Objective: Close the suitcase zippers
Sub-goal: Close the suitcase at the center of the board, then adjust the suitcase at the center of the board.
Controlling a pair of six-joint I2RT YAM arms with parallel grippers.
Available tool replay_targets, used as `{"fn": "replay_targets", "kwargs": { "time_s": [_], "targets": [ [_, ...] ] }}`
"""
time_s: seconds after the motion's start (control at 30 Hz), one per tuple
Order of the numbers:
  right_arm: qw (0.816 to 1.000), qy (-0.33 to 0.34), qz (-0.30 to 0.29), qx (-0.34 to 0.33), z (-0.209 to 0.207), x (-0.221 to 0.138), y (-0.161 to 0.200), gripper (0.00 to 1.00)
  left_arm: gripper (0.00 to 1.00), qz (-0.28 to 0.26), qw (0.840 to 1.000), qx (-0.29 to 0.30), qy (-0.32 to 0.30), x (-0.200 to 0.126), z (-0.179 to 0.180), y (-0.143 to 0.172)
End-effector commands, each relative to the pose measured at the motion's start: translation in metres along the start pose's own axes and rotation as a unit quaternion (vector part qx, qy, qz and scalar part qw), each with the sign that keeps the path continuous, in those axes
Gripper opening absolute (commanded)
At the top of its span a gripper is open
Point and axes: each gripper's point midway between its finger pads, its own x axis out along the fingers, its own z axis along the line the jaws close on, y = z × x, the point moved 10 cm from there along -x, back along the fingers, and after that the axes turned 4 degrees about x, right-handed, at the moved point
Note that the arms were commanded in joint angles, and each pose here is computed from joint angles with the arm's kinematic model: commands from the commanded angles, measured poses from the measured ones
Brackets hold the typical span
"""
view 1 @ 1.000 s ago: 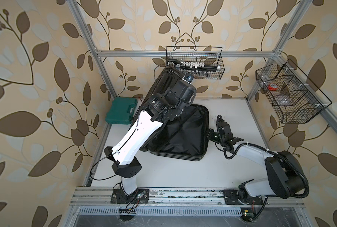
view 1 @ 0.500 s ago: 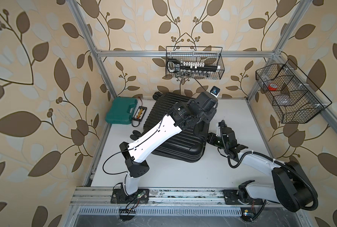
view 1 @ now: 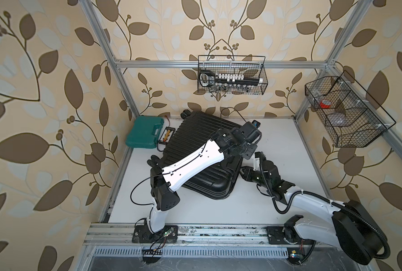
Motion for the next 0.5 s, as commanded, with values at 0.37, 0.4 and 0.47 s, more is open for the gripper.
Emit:
{"fn": "replay_targets", "kwargs": {
  "time_s": [0.37,0.4,0.47],
  "targets": [
    [0.991,0.110,-0.069,-0.042,-0.026,-0.038,-0.023,0.43,0.57,0.116,0.991,-0.007,-0.061,0.046,0.009,0.047],
    [0.991,0.110,-0.071,-0.044,-0.025,-0.039,-0.025,0.43,0.57,0.120,0.991,-0.005,-0.065,0.048,0.009,0.048],
    [0.990,0.112,-0.070,-0.047,-0.025,-0.040,-0.026,0.43,0.57,0.129,0.990,-0.002,-0.063,0.052,0.008,0.050]
  ]
}}
